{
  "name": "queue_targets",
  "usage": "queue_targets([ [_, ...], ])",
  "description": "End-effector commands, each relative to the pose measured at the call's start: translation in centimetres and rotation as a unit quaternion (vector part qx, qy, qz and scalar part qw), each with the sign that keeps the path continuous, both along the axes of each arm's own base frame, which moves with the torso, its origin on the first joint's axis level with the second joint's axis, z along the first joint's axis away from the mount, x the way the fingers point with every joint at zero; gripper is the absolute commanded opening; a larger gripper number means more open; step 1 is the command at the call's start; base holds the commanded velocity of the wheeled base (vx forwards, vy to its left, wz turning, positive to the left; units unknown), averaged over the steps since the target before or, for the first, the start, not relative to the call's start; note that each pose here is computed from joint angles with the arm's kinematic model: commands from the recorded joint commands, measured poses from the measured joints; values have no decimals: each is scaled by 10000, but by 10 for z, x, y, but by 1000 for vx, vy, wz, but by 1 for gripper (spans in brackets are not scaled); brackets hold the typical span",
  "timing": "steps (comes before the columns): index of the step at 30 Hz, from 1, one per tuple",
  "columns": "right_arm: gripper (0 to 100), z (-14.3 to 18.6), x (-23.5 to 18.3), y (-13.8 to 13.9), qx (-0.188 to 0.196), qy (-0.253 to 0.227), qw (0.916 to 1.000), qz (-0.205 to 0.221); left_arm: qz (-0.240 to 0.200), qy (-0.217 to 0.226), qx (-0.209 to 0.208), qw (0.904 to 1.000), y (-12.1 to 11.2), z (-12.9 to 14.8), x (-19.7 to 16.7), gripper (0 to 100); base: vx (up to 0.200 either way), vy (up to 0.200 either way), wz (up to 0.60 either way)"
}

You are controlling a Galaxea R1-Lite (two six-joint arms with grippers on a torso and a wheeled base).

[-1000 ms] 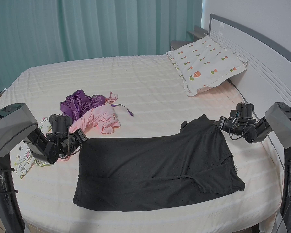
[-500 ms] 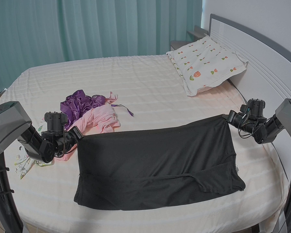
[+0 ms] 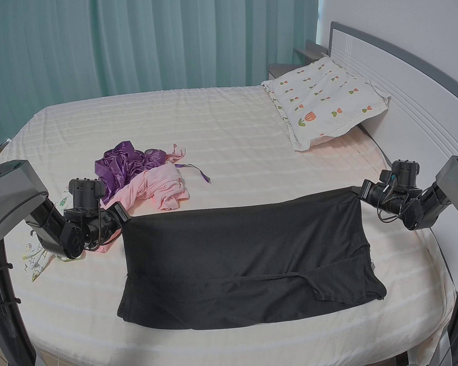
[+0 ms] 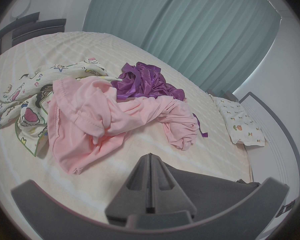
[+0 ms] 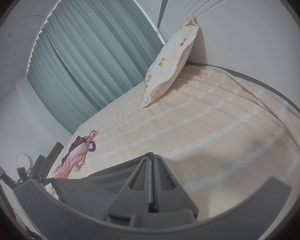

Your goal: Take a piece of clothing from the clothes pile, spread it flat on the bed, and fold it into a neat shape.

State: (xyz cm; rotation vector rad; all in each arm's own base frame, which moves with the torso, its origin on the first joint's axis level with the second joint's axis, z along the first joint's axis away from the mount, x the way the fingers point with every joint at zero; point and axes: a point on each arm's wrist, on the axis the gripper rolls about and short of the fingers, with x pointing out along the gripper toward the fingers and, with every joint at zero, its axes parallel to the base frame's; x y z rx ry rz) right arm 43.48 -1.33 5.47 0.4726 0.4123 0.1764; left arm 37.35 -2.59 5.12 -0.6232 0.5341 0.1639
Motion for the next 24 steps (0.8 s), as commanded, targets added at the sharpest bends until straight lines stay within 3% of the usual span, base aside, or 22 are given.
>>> queue_targets([
  [1, 0, -11, -12, -2, -221, 198, 9995, 130, -48, 140, 92, 9998, 1, -5, -7, 0, 0, 0, 0],
  [24, 0, -54, -87, -13, -675, 509, 9950, 533, -423, 1125, 471, 9916, 1, -39, -66, 0, 0, 0, 0],
])
